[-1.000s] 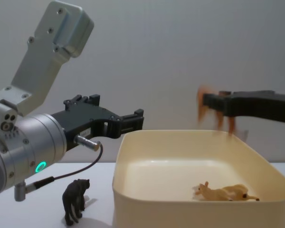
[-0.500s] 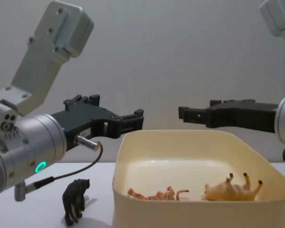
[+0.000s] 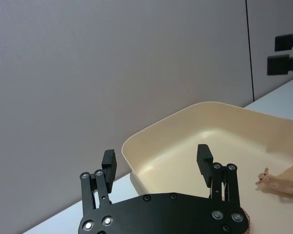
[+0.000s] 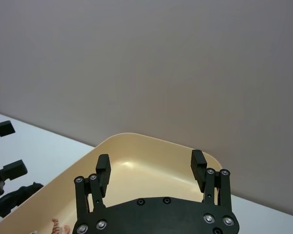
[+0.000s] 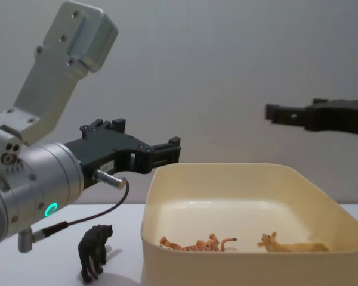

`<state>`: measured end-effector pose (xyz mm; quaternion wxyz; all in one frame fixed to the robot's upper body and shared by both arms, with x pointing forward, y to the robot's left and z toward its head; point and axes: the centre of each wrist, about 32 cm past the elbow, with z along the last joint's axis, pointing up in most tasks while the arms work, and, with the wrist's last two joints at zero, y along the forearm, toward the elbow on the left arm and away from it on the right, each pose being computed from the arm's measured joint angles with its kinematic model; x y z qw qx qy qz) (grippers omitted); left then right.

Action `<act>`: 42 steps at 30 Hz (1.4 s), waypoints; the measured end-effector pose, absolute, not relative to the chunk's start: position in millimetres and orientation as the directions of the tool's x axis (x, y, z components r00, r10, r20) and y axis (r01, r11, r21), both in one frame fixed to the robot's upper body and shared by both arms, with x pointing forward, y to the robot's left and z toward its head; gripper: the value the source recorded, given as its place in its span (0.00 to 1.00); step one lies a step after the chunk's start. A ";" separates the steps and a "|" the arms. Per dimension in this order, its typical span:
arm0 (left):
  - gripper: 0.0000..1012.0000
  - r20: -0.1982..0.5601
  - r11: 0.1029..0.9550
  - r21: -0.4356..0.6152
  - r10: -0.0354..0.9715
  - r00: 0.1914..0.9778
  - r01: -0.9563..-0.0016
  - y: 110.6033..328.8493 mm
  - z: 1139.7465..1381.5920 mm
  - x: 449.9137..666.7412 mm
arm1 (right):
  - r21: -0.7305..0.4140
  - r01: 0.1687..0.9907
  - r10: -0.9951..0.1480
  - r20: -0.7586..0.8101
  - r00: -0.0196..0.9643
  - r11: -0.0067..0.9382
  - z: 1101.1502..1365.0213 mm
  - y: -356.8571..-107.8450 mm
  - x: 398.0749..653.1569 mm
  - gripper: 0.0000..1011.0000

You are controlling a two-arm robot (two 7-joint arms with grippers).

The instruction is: Pick up the toy alternately with two hands and place it into the central storage box.

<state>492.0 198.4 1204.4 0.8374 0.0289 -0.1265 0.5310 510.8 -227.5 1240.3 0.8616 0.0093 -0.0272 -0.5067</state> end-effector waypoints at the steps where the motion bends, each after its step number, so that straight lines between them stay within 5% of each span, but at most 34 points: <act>1: 0.99 0.242 0.434 -0.086 0.882 0.404 -0.897 198.4 1204.4 492.0 | 0.048 0.875 -0.876 0.036 0.481 0.482 1241.1 -229.4 510.1 0.99; 28: 0.99 0.225 0.436 -0.086 0.885 0.408 -0.896 204.5 1207.3 485.1 | 0.099 0.900 -0.905 0.023 0.424 0.424 1251.8 -255.3 500.7 0.99; 42: 0.99 0.148 0.362 0.021 0.921 0.361 -0.932 221.3 1214.5 462.5 | 0.104 0.902 -0.907 0.022 0.420 0.419 1252.8 -257.4 499.9 0.99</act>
